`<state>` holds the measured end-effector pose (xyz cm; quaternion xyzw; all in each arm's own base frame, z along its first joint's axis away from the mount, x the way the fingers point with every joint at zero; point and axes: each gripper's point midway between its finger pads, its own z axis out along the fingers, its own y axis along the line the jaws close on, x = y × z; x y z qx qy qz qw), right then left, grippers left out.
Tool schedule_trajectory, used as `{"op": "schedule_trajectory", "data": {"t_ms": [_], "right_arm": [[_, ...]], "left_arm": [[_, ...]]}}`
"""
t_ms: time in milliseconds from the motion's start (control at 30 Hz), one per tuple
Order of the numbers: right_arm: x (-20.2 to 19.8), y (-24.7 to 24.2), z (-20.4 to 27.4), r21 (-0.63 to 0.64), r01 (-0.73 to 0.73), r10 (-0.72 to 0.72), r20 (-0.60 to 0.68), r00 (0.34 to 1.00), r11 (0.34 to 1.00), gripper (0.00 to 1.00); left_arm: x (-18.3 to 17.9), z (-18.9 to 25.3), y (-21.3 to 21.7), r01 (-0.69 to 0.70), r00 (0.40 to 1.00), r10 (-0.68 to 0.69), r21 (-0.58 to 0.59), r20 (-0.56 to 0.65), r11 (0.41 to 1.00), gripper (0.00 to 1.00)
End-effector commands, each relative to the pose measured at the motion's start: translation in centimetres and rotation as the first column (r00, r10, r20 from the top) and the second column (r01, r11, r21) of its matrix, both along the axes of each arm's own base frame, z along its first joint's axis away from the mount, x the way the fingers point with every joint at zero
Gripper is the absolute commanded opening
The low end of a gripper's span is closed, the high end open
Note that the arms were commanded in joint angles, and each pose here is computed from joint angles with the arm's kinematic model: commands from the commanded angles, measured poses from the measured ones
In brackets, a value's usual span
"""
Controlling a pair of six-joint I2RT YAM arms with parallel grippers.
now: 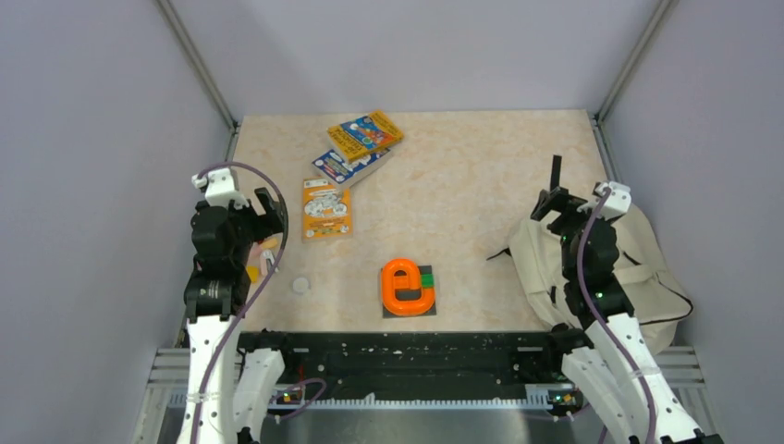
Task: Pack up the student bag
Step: Move the student bag to the center of the board.
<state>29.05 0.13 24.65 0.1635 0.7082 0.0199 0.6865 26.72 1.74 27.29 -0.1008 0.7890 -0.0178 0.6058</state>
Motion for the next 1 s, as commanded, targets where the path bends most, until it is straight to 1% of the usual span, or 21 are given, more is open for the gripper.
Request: {"op": "schedule_trajectory", "data": {"t_ms": [0, 33, 100, 267, 367, 467, 533, 600, 733, 833, 967], "right_arm": [[0.1, 0.0, 2.1, 0.005, 0.008, -0.008, 0.049, 0.999, 1.000, 0.96], [0.0, -0.3, 2.1, 0.012, 0.021, -0.022, 0.051, 0.998, 1.000, 0.98], [-0.3, -1.0, 2.0, 0.021, 0.062, -0.063, 0.048, 0.997, 0.998, 0.99], [-0.6, -1.4, 1.5, 0.039, 0.094, -0.094, 0.020, 0.995, 0.995, 0.99], [-0.6, -1.3, 1.1, 0.042, 0.089, -0.089, -0.003, 0.996, 0.995, 0.99], [-0.3, -1.1, 0.6, 0.045, 0.091, -0.089, -0.053, 0.995, 0.995, 0.99], [-0.2, -1.2, -0.5, 0.049, 0.115, -0.109, -0.123, 0.986, 0.992, 0.99], [-0.4, -1.5, -1.8, 0.046, 0.149, -0.135, -0.227, 0.965, 0.988, 0.99], [-1.3, -0.9, -5.6, 0.042, 0.139, -0.107, -0.434, 0.895, 0.989, 0.99], [-2.3, 0.2, -8.8, 0.113, 0.110, -0.033, -0.539, 0.842, 0.987, 0.99], [-3.3, 2.3, -12.1, 0.248, 0.081, 0.092, -0.614, 0.784, 0.966, 0.99]], "left_arm": [[0.6, 0.8, 0.0, -0.001, 0.999, 0.001, -0.005, 0.041, 1.000, 0.90], [0.7, 0.8, -0.1, 0.005, 0.999, -0.005, -0.009, 0.041, 1.000, 0.90], [0.7, 1.1, -0.7, 0.049, 0.998, -0.049, -0.001, 0.044, 0.999, 0.90], [0.8, 1.2, -0.8, 0.045, 0.997, -0.043, -0.023, 0.066, 0.999, 0.91], [1.1, 0.7, -0.7, 0.034, 0.999, -0.032, -0.030, 0.044, 0.999, 0.92], [1.2, 0.1, -0.6, 0.029, 1.000, -0.029, -0.032, 0.006, 0.999, 0.92], [1.2, -0.3, -0.7, 0.033, 0.999, -0.033, -0.034, -0.007, 0.999, 0.93], [1.2, -0.3, -0.9, 0.044, 0.999, -0.044, -0.038, -0.006, 0.998, 0.93], [1.3, -0.3, -1.2, 0.059, 0.998, -0.059, -0.046, -0.005, 0.997, 0.93], [1.3, -0.3, -1.4, 0.071, 0.997, -0.072, -0.054, -0.006, 0.996, 0.93], [1.3, -0.3, -1.7, 0.084, 0.996, -0.084, -0.062, -0.006, 0.995, 0.93]]}}
